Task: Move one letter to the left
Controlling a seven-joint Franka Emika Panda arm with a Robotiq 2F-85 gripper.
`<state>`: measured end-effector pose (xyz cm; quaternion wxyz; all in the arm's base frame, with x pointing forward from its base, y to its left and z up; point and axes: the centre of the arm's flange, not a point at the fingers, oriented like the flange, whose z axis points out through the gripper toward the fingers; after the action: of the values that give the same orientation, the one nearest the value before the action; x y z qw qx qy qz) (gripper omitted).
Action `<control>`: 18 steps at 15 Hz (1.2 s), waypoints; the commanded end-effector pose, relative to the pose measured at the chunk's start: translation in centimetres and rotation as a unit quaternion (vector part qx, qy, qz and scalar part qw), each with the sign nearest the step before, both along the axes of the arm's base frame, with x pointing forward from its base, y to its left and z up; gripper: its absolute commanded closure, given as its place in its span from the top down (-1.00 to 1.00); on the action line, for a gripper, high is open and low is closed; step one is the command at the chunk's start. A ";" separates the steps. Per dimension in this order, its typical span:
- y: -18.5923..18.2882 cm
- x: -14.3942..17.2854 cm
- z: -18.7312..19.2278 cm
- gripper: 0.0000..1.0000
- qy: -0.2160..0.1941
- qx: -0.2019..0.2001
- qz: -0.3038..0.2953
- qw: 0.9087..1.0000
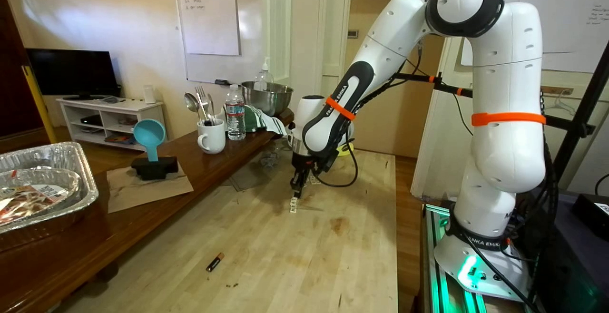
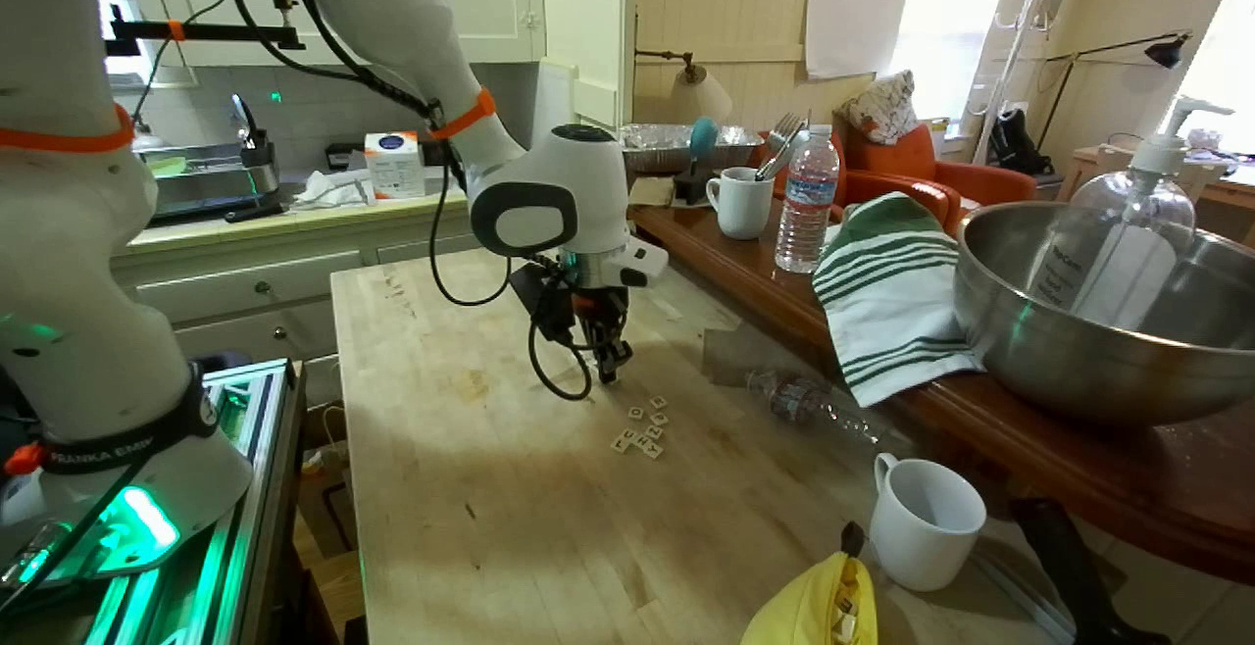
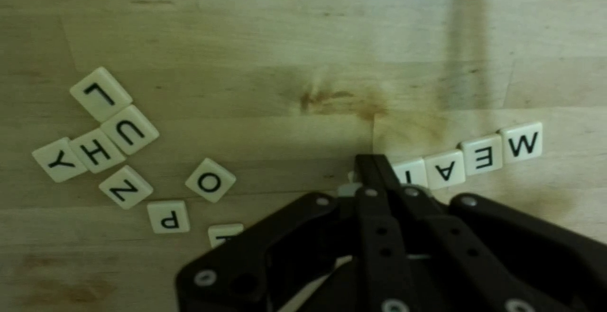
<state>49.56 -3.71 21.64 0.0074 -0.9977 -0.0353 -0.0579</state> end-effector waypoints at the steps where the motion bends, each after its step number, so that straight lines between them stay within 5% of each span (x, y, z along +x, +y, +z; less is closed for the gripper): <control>1: 0.7 -1.1 -0.6 -1.00 0.020 0.006 -0.008 1.000; 18: 0.2 -1.4 0.0 -1.00 0.012 -0.001 -0.012 1.000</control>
<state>49.09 -3.66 21.66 0.0072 -0.9980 -0.0302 -0.0557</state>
